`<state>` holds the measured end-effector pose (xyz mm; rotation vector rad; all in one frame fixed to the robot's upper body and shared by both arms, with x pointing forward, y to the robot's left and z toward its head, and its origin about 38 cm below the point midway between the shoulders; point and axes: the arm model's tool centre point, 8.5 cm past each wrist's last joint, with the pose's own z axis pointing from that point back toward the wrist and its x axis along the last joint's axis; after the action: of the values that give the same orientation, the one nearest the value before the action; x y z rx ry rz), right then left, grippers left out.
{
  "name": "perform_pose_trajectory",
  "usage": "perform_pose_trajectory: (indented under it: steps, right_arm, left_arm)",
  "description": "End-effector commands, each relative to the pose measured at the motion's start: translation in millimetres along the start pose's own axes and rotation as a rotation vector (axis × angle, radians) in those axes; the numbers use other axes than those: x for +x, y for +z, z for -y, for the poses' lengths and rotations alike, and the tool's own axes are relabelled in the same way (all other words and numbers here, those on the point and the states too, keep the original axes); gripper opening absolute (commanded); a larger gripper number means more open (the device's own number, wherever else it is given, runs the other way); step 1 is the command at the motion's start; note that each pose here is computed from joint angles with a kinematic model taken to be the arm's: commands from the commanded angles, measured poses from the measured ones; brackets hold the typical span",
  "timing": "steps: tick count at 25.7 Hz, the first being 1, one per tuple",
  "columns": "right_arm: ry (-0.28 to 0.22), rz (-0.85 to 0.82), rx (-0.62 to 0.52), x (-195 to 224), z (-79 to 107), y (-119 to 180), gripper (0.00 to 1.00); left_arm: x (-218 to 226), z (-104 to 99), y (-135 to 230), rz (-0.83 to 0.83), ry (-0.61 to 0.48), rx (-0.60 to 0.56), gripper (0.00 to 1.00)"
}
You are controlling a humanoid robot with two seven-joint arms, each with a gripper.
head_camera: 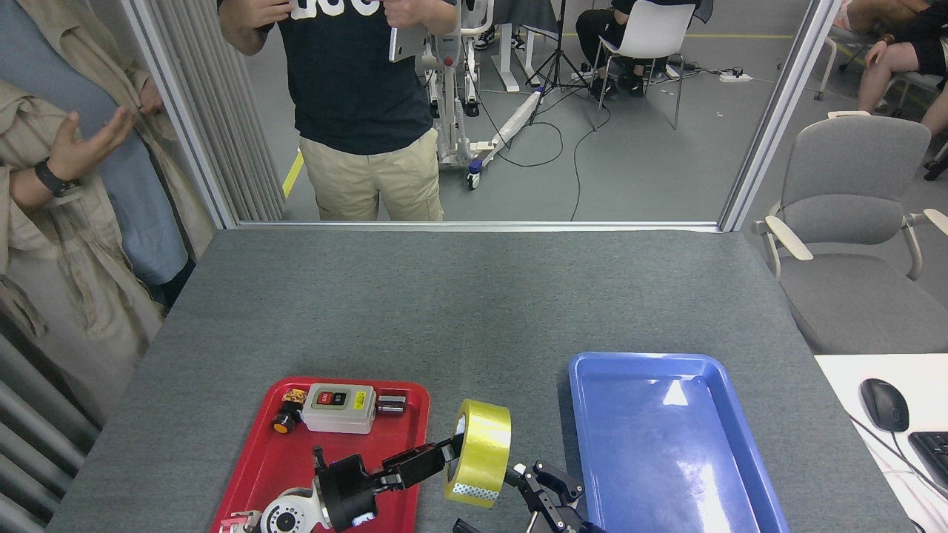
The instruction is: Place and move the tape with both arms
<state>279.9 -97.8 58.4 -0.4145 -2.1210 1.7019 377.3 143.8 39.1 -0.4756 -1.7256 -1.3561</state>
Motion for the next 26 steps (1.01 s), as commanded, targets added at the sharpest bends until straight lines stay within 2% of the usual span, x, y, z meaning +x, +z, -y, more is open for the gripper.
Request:
perform_pose_trajectory:
  steps: [1, 3, 5, 6, 9, 12, 14, 16, 20, 22, 23, 26]
  right_arm:
    - [-0.002, 0.004, 0.0, 0, -0.2, 1, 0.53]
    - [-0.005, 0.005, -0.001, 1, -0.5, 1, 0.45]
    - [-0.004, 0.005, -0.001, 1, -0.4, 1, 0.44]
    - [-0.003, 0.004, 0.0, 0, -0.3, 2, 0.44]
    - [-0.001, 0.005, 0.001, 0, 0.1, 2, 0.39]
    - [0.003, 0.009, -0.004, 1, 2.1, 1, 0.29]
    - [0.005, 0.01, -0.007, 1, 3.0, 1, 0.23]
    - [0.007, 0.011, -0.009, 1, 3.9, 1, 0.18]
    - [0.009, 0.008, -0.006, 0, 4.1, 2, 0.1]
    - [0.022, -0.015, -0.005, -4, 5.3, 2, 0.08]
    - [0.039, -0.065, 0.002, -9, 4.7, 2, 0.08]
    - [0.164, -0.321, 0.069, -44, 6.0, 5, 0.08]
  left_arm:
    - [1, -2, -1, 0.003, -0.006, 0.002, 0.12]
    - [2, -2, -1, 0.004, -0.008, 0.002, 0.12]
    - [2, -2, -1, 0.005, -0.009, 0.001, 0.13]
    - [2, -2, -1, 0.004, -0.008, 0.002, 0.19]
    - [2, -2, -2, 0.004, -0.01, 0.001, 0.59]
    - [3, -7, 0, 0.005, -0.017, 0.012, 1.0]
    - [4, -6, 1, 0.006, -0.019, 0.015, 1.0]
    - [4, -13, 9, 0.021, -0.005, 0.069, 1.0]
    - [2, -27, 31, 0.057, 0.064, 0.3, 1.0]
    - [-3, -37, 45, 0.023, 0.049, 0.384, 1.0]
    - [-5, -42, 53, -0.009, 0.027, 0.413, 1.0]
    - [-19, -53, 85, -0.187, -0.108, 0.493, 0.99]
